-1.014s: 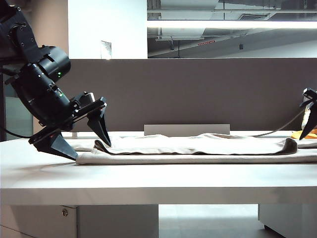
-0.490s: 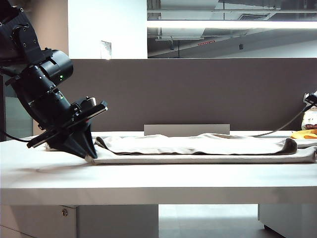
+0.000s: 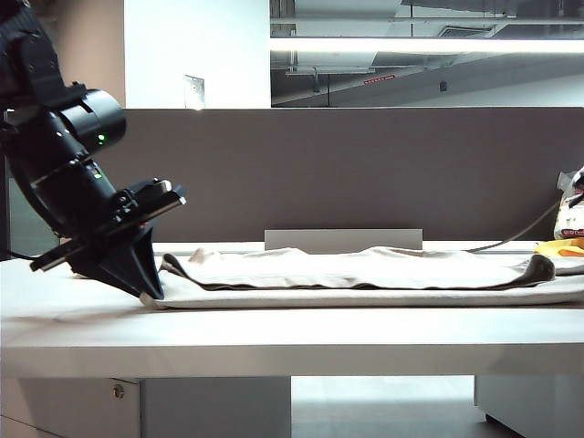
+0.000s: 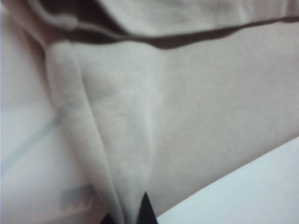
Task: Fold the bottom side of the T-shirt horizontally towards the center, about one-third of the way, then fold the sleeve back towards the center, creating a straight line along the edge of the T-shirt, and finally fold the bottom of the T-shirt up towards the top, creating a neat rectangle.
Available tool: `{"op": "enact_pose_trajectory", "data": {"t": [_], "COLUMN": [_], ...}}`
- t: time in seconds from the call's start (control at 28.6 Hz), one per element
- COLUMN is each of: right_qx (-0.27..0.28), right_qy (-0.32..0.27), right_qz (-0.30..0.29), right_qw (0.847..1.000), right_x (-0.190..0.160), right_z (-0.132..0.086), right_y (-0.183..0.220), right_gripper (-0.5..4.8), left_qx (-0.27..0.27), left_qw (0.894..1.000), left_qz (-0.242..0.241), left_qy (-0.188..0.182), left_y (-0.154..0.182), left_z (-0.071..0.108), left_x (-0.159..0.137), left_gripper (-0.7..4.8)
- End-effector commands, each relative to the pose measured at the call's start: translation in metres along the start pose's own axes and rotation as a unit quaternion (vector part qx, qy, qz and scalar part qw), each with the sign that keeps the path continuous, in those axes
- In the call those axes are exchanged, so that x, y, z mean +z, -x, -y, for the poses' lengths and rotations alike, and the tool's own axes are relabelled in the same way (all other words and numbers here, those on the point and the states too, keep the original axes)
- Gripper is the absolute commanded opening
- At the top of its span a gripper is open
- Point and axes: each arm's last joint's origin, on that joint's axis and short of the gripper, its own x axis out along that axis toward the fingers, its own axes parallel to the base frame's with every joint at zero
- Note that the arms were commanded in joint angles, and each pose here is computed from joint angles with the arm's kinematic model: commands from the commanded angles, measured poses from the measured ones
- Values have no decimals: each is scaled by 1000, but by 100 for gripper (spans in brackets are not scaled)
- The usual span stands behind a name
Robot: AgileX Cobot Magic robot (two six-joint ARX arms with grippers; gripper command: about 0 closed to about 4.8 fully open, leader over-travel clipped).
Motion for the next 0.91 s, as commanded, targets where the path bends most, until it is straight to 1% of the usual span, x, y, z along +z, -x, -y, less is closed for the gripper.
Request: {"op": "enact_pose_trajectory", "data": {"t": [0.03, 0.21, 0.35, 0.45, 0.59, 0.73, 0.8, 0.91], "right_qx": [3, -5, -10, -16, -13, -8, -8, -9], "right_qy": [10, 9, -3, -16, -23, -21, -21, -22], "right_qz": [18, 21, 18, 17, 18, 22, 21, 21], "right_qw": [1000, 1000, 1000, 1000, 999, 1000, 1000, 1000], "right_x": [-7, -40, -72, -92, -105, -114, -115, -115], "right_z": [-2, 0, 7, 14, 16, 15, 14, 14], "right_y": [9, 25, 37, 45, 54, 60, 61, 62], "right_gripper": [-6, -6, -6, -6, -6, -6, -6, -6], "left_qx": [-2, -3, -6, -10, -17, -18, -19, -20], "left_qw": [1000, 1000, 1000, 1000, 1000, 1000, 1000, 1000], "left_qz": [14, 11, 8, 0, -12, -8, -2, 6], "left_qy": [-3, 0, 0, -2, -8, 2, 1, -1], "left_y": [9, 22, 31, 35, 37, 45, 50, 53], "left_z": [3, 4, 6, 11, 22, 21, 21, 21], "left_x": [-11, -36, -54, -73, -92, -110, -118, -120], "left_gripper": [-6, -6, -6, -6, -6, -6, -6, -6]}}
